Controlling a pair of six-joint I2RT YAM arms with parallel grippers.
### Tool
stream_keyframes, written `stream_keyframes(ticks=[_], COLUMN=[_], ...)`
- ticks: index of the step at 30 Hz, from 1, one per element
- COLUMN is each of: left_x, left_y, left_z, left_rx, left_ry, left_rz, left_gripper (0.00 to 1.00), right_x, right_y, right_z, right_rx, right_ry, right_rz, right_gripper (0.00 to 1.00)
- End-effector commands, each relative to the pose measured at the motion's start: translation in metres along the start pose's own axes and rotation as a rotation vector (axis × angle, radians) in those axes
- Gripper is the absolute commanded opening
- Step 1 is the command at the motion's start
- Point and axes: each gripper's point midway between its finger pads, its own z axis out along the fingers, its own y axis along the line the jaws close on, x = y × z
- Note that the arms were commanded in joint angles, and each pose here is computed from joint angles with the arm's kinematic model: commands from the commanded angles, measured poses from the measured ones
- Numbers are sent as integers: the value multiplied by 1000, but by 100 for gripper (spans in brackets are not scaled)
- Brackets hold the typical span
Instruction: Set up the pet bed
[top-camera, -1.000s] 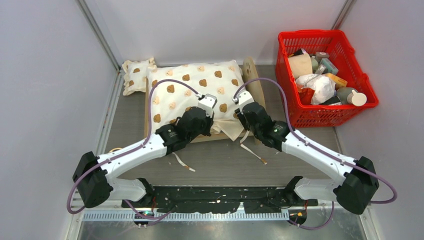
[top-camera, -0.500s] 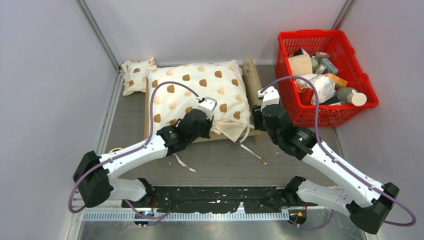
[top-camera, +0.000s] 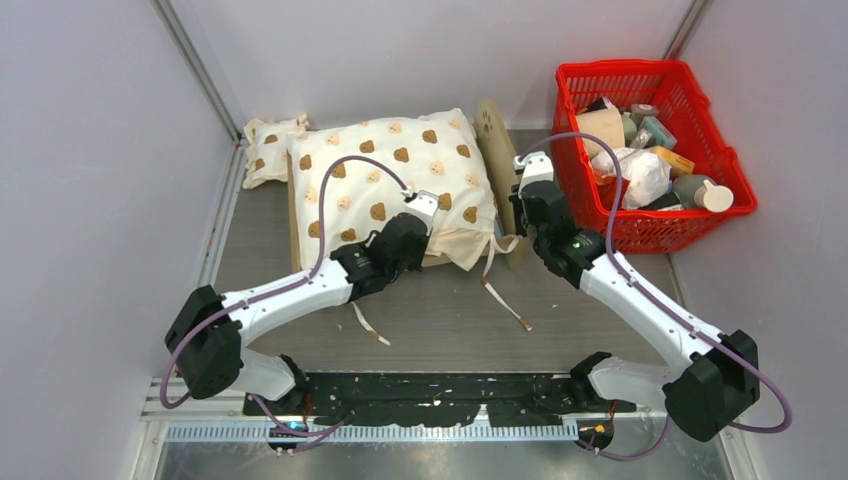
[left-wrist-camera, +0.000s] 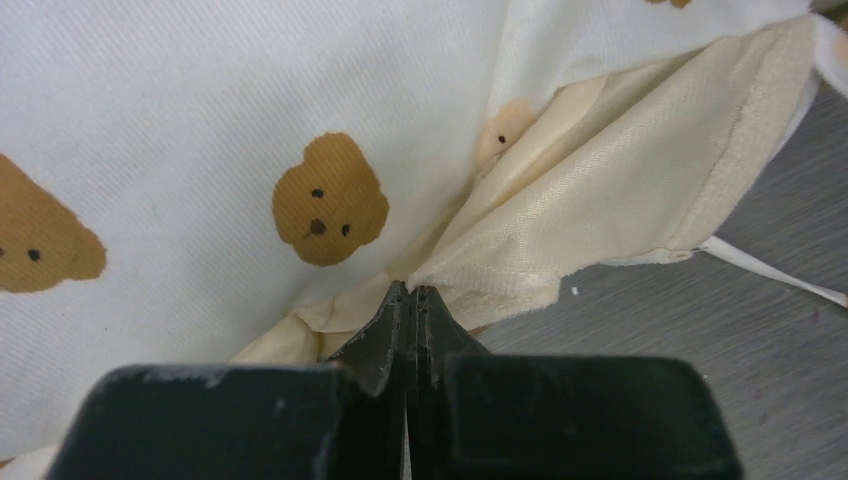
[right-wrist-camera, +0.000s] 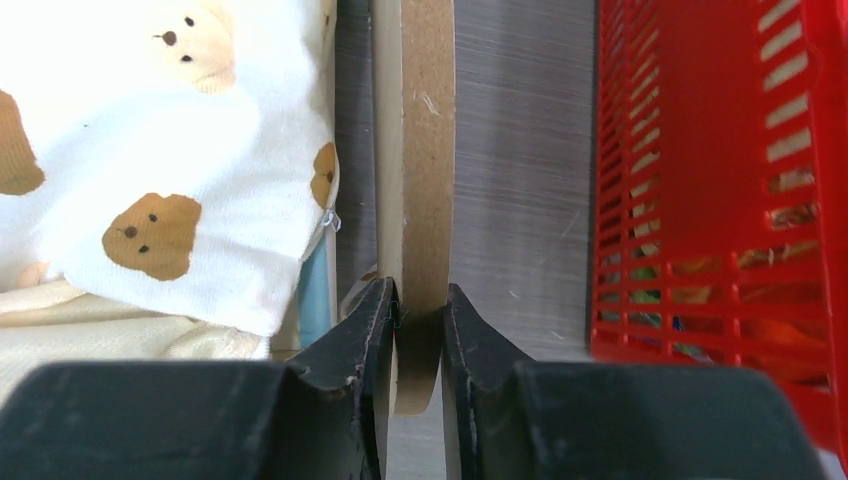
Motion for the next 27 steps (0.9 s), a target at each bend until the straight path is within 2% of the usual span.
stream_keyframes(ticks=[1,5,8,14,16,17,21,25,27], left_x=[-15,-35,-66,-119,-131,-135,-158,-183,-194], left_y=[29,22,7,-32,-47,-54,-75,-98,-108], left_z=[-1,-18,-39,-62,-62,-59,-54,-50,-45], left_rx=[-128,-59,32,181,225,238,238,236,228], left_ry=[-6,-51,-120,-267,-299,-311,-372,-442,-481], left_rz=[7,8,-17,-28,-34,-35,-73,-133,-164], left_gripper=[3,43,58,63,63,64,64,64,64], right_x=[-2,-32,-42,-45,-46,-45,-40,-37,-27], right_y=[21,25,28,40,39,37,10,-9,-15], right_z=[16,3,-5,-10,-9,-9,-20,-52,-64], right_rx=[-105,-142,-175,-236,-231,-222,-99,-69,-72], right_ry=[11,-46,-71,-93,-107,-104,-81,-118,-128], right_rz=[-78,-19,14,56,52,50,81,161,200], right_gripper=[5,5,5,5,9,21,52,69,73])
